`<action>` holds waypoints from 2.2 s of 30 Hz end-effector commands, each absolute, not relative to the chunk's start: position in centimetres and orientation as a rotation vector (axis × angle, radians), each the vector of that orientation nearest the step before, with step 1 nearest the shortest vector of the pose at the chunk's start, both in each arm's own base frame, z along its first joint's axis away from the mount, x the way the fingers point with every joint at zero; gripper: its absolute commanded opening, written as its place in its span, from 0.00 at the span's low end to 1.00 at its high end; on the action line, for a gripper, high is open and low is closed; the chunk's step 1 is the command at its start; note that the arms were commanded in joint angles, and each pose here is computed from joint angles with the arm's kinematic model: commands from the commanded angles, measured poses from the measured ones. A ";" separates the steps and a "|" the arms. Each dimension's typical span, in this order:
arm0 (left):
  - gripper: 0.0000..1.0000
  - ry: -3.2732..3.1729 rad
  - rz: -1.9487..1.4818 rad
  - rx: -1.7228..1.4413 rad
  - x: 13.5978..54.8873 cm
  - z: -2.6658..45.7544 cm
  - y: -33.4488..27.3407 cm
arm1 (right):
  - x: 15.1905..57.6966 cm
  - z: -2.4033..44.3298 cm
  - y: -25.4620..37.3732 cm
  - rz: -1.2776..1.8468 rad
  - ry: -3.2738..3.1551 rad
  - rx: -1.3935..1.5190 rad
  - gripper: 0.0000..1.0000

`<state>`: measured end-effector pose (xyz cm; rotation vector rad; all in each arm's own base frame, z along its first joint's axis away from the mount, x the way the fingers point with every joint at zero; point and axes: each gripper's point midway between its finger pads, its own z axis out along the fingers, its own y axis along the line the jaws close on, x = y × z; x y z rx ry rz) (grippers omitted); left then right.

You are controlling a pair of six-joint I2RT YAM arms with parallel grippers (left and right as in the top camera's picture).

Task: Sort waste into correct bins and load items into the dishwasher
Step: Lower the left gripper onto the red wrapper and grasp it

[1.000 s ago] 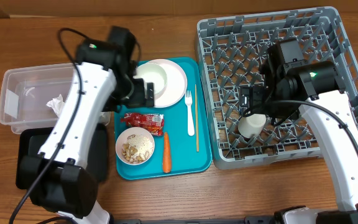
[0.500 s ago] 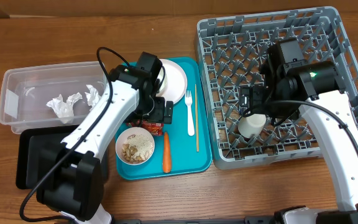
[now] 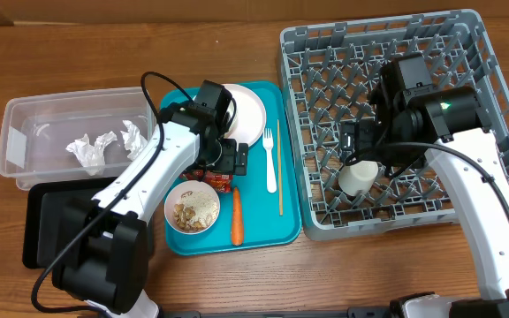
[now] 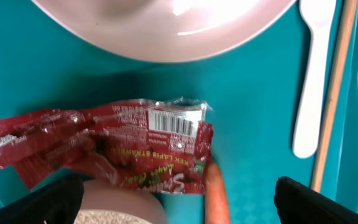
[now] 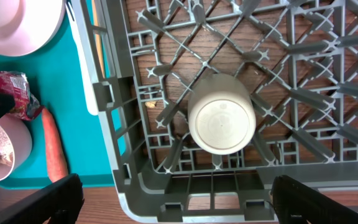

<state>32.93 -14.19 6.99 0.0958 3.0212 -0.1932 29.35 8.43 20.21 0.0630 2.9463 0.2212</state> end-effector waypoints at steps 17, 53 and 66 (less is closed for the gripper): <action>1.00 2.953 -0.157 0.129 33.7 4.3 -14.0 | 29.6 21.2 8.7 0.238 2.911 0.046 1.00; 0.36 3.026 -0.124 0.130 33.4 1.0 -13.9 | 29.6 21.2 8.7 0.238 2.911 0.046 1.00; 0.04 3.023 -0.125 0.130 33.5 1.0 -13.9 | 29.6 21.2 8.7 0.238 2.911 0.046 1.00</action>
